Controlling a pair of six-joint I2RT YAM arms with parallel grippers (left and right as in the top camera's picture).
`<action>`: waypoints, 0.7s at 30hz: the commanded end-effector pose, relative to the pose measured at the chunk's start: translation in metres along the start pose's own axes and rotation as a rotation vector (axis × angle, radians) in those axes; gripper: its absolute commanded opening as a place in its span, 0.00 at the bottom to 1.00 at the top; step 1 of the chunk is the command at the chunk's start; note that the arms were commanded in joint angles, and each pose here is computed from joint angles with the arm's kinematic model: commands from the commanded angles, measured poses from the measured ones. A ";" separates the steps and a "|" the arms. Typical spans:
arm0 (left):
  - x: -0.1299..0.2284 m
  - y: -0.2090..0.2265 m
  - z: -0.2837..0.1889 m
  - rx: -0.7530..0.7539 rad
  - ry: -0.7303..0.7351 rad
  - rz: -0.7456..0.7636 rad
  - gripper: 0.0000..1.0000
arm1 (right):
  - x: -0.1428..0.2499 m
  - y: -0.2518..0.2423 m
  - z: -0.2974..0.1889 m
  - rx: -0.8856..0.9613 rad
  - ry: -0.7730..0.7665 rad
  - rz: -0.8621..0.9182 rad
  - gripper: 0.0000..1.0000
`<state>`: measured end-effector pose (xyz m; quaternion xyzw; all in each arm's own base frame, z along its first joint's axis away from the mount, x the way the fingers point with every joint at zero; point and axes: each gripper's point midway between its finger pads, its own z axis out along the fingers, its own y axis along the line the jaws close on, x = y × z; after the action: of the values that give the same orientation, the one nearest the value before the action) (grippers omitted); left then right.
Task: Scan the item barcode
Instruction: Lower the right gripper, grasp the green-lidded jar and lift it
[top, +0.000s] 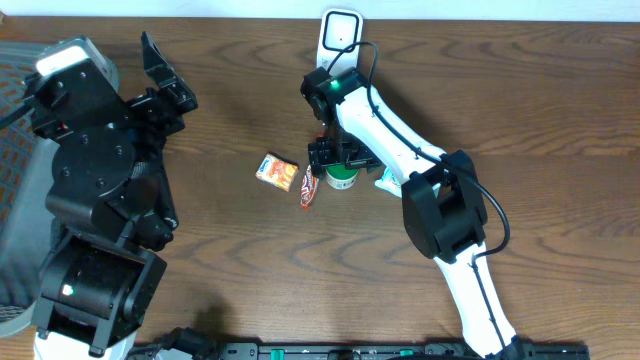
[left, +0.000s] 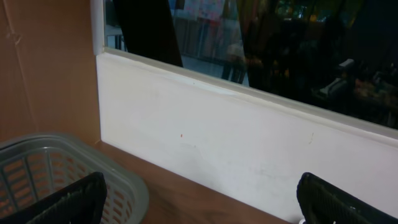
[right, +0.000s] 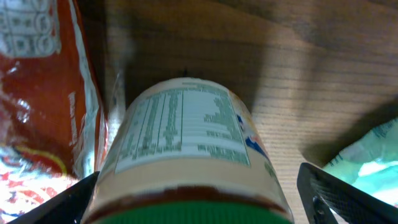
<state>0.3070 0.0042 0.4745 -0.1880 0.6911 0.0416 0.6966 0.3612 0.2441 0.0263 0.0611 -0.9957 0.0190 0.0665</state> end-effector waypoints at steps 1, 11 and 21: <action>-0.006 0.003 -0.001 -0.013 -0.014 0.000 0.98 | 0.004 0.003 0.011 0.010 0.020 0.015 0.94; -0.005 0.003 -0.001 -0.013 -0.014 0.001 0.98 | 0.009 0.007 0.041 -0.022 0.043 0.005 0.94; -0.005 0.003 -0.001 -0.013 -0.014 0.001 0.98 | 0.011 0.012 0.042 -0.062 0.060 0.010 0.64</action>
<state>0.3070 0.0042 0.4745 -0.1880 0.6911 0.0416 0.6966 0.3646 0.2546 0.0106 0.0590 -0.9972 -0.0095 0.0442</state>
